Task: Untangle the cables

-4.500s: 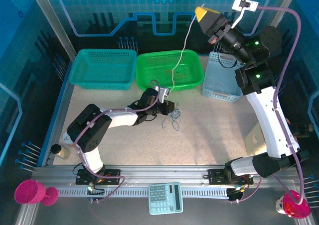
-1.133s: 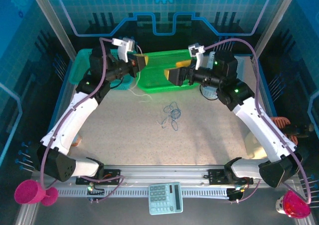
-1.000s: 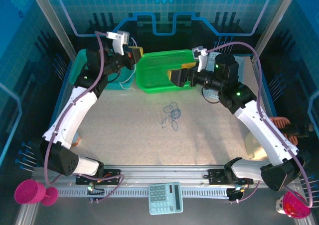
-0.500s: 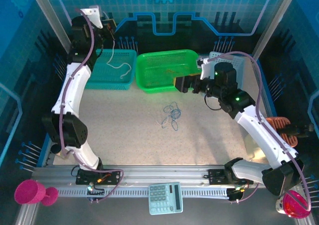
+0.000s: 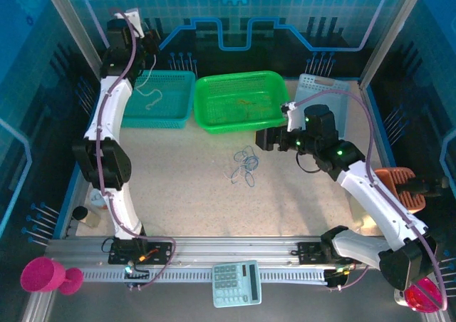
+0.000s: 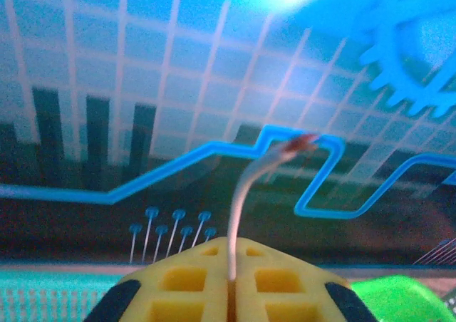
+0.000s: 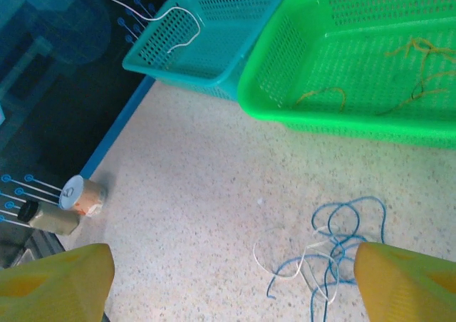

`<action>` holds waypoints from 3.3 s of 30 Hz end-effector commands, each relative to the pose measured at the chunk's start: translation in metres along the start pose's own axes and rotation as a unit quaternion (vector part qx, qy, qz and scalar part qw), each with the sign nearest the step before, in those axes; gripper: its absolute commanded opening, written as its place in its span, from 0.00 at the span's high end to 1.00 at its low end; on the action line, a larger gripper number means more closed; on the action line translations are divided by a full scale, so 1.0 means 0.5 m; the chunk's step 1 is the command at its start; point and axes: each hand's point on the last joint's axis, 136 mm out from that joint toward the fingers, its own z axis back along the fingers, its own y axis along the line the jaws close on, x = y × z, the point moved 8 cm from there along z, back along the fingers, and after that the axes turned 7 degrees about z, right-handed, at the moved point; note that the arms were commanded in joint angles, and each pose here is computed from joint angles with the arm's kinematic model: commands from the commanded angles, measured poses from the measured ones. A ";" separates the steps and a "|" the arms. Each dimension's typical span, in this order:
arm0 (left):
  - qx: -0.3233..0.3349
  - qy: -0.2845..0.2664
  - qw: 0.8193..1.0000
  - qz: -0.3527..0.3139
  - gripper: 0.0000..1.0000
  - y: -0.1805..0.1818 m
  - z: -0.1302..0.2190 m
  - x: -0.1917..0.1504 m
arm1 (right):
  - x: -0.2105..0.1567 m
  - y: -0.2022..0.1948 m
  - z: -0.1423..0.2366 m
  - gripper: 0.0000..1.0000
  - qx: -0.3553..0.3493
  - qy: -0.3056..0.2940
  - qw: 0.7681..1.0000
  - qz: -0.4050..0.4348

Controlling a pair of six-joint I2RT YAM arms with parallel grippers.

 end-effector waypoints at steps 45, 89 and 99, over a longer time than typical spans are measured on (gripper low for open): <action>0.008 0.398 0.917 -0.022 0.44 -0.207 0.331 -0.655 | -0.177 -0.123 -0.178 0.28 -0.094 0.108 0.986 -0.085; 0.058 0.464 0.875 -0.127 1.00 -0.236 0.240 -0.795 | -0.218 -0.152 -0.324 0.38 -0.087 0.134 0.978 -0.134; -0.007 0.403 0.911 -0.087 1.00 -0.282 0.308 -0.668 | -0.275 -0.172 -0.325 0.56 -0.112 0.149 0.970 -0.158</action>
